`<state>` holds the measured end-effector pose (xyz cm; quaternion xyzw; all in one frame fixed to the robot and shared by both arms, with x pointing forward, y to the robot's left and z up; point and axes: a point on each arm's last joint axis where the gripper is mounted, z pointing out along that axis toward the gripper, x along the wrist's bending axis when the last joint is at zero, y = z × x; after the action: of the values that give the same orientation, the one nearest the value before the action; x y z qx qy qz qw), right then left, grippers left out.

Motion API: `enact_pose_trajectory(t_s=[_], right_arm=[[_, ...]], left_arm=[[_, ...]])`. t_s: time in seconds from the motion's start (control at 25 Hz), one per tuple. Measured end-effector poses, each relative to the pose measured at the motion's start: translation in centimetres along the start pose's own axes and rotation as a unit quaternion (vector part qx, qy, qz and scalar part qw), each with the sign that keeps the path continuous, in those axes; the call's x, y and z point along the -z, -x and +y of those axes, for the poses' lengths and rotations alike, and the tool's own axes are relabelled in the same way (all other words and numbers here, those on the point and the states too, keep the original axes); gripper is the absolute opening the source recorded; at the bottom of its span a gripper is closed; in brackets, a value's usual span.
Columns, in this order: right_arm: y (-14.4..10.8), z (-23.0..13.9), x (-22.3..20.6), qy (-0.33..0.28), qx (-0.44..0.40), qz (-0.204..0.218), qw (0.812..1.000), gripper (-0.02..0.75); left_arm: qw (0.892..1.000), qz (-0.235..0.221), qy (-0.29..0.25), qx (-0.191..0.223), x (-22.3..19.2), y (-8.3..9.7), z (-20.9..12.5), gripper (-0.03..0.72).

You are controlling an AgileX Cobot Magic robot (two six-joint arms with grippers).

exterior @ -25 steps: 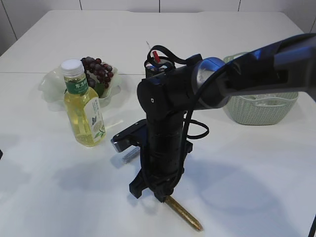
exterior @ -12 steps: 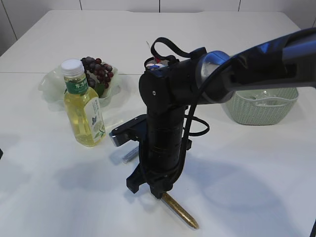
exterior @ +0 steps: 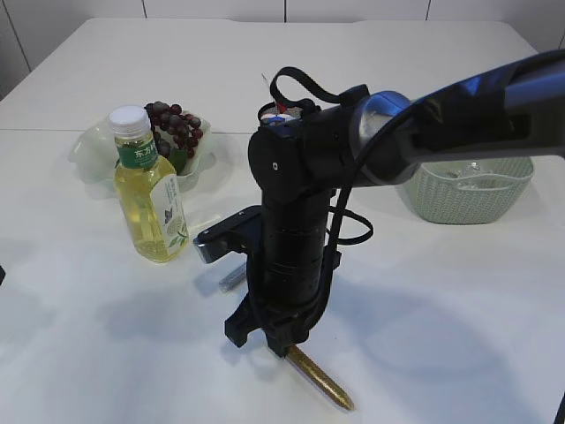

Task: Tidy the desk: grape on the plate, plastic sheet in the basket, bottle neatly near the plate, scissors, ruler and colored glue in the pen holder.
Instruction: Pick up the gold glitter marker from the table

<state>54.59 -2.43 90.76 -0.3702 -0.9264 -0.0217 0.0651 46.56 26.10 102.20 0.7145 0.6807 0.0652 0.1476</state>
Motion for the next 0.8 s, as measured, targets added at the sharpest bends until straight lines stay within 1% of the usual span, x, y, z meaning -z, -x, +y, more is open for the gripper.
enact_pose_trajectory(t_s=[0.52,0.64,0.72,0.8], right_arm=[[0.0,0.0,0.0,0.002,-0.003,0.007,1.000,0.115],[0.7,0.0,0.4,0.008,-0.016,0.013,1.000,0.115],[1.8,-0.2,1.3,0.020,-0.033,0.019,0.999,0.115],[3.6,-0.4,2.7,0.043,-0.059,0.033,0.997,0.114]], left_arm=[[1.000,0.000,0.003,0.000,0.0,0.0,0.1,0.372],[1.000,0.000,0.003,0.000,0.0,0.0,0.1,0.372],[1.000,0.000,0.003,0.000,0.0,0.0,0.1,0.372],[1.000,0.000,0.003,0.000,0.0,0.0,0.1,0.372]])
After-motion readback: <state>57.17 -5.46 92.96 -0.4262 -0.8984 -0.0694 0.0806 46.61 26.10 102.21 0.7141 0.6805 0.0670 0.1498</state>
